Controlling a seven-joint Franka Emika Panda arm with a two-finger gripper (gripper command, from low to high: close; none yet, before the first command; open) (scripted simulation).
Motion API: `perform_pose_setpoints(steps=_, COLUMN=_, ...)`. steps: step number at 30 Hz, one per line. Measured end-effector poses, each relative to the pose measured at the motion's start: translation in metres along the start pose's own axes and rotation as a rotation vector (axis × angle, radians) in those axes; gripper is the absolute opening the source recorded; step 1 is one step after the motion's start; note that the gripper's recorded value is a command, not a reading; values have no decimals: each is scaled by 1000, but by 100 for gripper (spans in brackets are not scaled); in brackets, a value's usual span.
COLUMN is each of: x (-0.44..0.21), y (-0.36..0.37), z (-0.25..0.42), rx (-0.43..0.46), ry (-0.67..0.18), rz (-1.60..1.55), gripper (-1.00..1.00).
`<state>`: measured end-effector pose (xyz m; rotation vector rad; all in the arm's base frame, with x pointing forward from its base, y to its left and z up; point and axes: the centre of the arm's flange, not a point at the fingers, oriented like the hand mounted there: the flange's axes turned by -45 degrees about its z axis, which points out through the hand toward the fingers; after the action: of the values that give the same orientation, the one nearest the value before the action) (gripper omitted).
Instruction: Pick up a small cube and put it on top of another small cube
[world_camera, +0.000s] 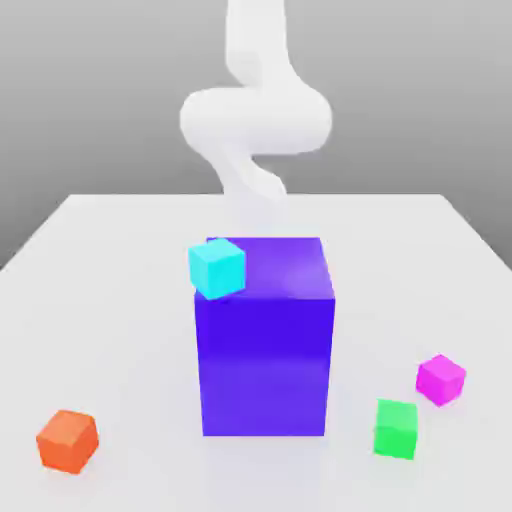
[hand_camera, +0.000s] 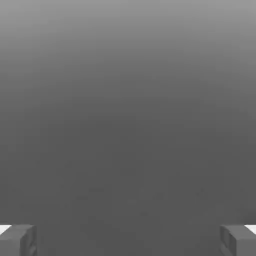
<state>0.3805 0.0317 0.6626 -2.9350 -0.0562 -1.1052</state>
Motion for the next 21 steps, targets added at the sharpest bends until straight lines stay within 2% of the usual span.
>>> perform_pose_setpoints(steps=5, x=-38, y=-69, z=112, rx=40, ry=-163, rz=-104, gripper=0)
perform_pose_setpoints(steps=11, x=-124, y=-148, z=214, rx=91, ry=-348, rz=-238, gripper=0)
perform_pose_setpoints(steps=16, x=-222, y=-202, z=270, rx=137, ry=-501, rz=-355, gripper=0)
perform_pose_setpoints(steps=21, x=-338, y=-246, z=294, rx=192, ry=-655, rz=-489, gripper=0)
